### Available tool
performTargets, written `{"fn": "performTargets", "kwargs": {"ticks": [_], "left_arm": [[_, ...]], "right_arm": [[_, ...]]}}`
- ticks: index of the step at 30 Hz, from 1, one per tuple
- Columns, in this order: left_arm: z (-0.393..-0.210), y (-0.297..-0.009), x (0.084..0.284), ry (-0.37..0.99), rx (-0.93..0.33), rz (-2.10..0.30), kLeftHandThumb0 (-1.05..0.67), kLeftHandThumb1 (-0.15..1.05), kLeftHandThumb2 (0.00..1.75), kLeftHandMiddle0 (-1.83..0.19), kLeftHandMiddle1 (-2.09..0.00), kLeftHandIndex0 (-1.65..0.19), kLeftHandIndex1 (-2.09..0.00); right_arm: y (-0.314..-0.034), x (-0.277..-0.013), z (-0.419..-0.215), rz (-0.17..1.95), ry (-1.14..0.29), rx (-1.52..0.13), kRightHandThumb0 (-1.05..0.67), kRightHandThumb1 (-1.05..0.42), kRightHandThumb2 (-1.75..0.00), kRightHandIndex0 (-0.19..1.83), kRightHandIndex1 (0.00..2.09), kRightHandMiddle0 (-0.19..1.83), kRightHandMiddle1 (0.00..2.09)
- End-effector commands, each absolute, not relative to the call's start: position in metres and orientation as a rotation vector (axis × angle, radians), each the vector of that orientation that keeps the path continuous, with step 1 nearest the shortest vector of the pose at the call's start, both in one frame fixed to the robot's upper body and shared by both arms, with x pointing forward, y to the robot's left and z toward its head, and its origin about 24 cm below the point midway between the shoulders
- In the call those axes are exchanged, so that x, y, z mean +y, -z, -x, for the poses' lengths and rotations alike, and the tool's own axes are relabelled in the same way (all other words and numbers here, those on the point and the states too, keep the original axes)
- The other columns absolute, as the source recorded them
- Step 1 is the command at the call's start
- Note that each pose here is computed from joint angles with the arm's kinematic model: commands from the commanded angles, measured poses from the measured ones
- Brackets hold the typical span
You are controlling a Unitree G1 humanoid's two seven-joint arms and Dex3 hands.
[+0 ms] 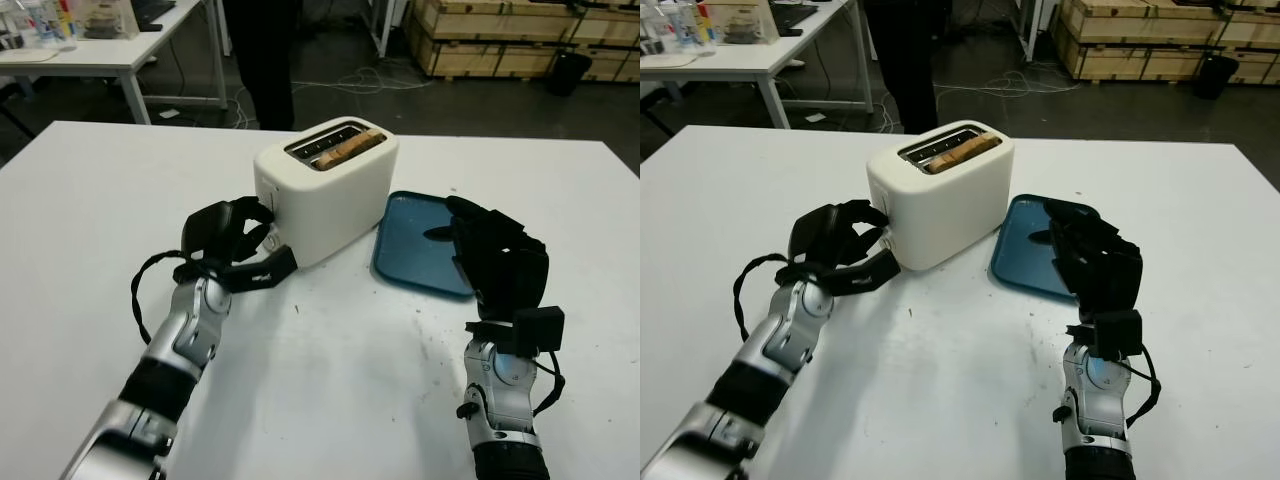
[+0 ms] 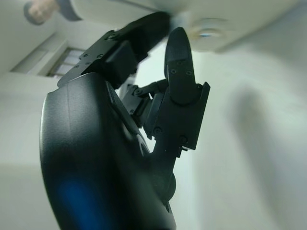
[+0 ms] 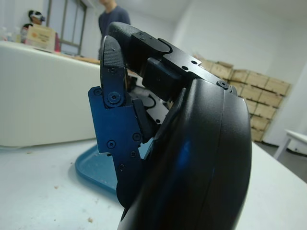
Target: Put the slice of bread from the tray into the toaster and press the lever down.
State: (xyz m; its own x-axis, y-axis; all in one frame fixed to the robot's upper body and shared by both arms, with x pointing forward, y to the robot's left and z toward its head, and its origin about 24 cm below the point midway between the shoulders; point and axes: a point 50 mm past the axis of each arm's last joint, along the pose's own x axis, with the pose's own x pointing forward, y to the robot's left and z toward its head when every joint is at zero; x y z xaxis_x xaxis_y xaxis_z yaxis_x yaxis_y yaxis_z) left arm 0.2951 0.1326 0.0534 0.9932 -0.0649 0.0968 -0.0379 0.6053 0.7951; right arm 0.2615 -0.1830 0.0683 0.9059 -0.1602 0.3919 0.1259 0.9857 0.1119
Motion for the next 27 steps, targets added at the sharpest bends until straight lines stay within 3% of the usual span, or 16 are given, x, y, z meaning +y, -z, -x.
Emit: {"fn": "performTargets", "kwargs": {"ticks": [1,2,3,5,10,17,23,27], "left_arm": [[-0.276,-0.049,0.104,0.119,-0.205,-0.783,-0.30,0.79,0.65,-0.81,-0.85,-0.98,-0.48],[-0.274,-0.058,0.108,0.065,-0.260,-0.741,-0.33,0.81,0.63,-0.79,-1.26,-0.91,-0.49],[-0.272,-0.067,0.112,0.013,-0.323,-0.685,-0.35,0.85,0.56,-0.76,-1.47,-0.88,-0.50],[-0.269,-0.082,0.119,-0.078,-0.431,-0.597,-0.36,0.90,0.42,-0.78,-1.69,-0.84,-0.50],[-0.269,-0.104,0.129,-0.228,-0.598,-0.540,-0.35,0.92,0.29,-0.85,-1.74,-0.84,-0.63],[-0.268,-0.112,0.133,-0.267,-0.680,-0.512,-0.41,0.92,0.30,-0.85,-1.75,-0.81,-0.78],[-0.266,-0.118,0.140,-0.283,-0.641,-0.393,-0.50,0.92,0.33,-0.59,-1.74,-0.59,-1.08],[-0.263,-0.121,0.145,-0.276,-0.607,-0.320,-0.53,0.92,0.32,-0.52,-1.67,-0.51,-1.12]], "right_arm": [[-0.072,-0.182,-0.265,-0.078,0.129,-0.423,-0.49,-0.92,-0.24,0.91,0.97,1.21,0.03],[-0.072,-0.181,-0.265,-0.083,0.126,-0.423,-0.49,-0.92,-0.23,0.91,0.97,1.21,0.03],[-0.072,-0.180,-0.266,-0.088,0.121,-0.426,-0.49,-0.92,-0.23,0.91,0.98,1.21,0.03],[-0.072,-0.179,-0.266,-0.096,0.107,-0.428,-0.50,-0.92,-0.23,0.91,0.99,1.21,0.04],[-0.071,-0.178,-0.267,-0.106,0.093,-0.431,-0.51,-0.92,-0.22,0.91,1.02,1.21,0.04],[-0.070,-0.177,-0.269,-0.113,0.085,-0.435,-0.51,-0.92,-0.23,0.90,1.04,1.21,0.04],[-0.068,-0.178,-0.273,-0.107,0.093,-0.411,-0.52,-0.92,-0.22,0.88,1.02,1.19,0.03],[-0.070,-0.181,-0.280,-0.114,0.118,-0.405,-0.49,-0.92,-0.24,0.85,0.98,1.16,0.01]]}}
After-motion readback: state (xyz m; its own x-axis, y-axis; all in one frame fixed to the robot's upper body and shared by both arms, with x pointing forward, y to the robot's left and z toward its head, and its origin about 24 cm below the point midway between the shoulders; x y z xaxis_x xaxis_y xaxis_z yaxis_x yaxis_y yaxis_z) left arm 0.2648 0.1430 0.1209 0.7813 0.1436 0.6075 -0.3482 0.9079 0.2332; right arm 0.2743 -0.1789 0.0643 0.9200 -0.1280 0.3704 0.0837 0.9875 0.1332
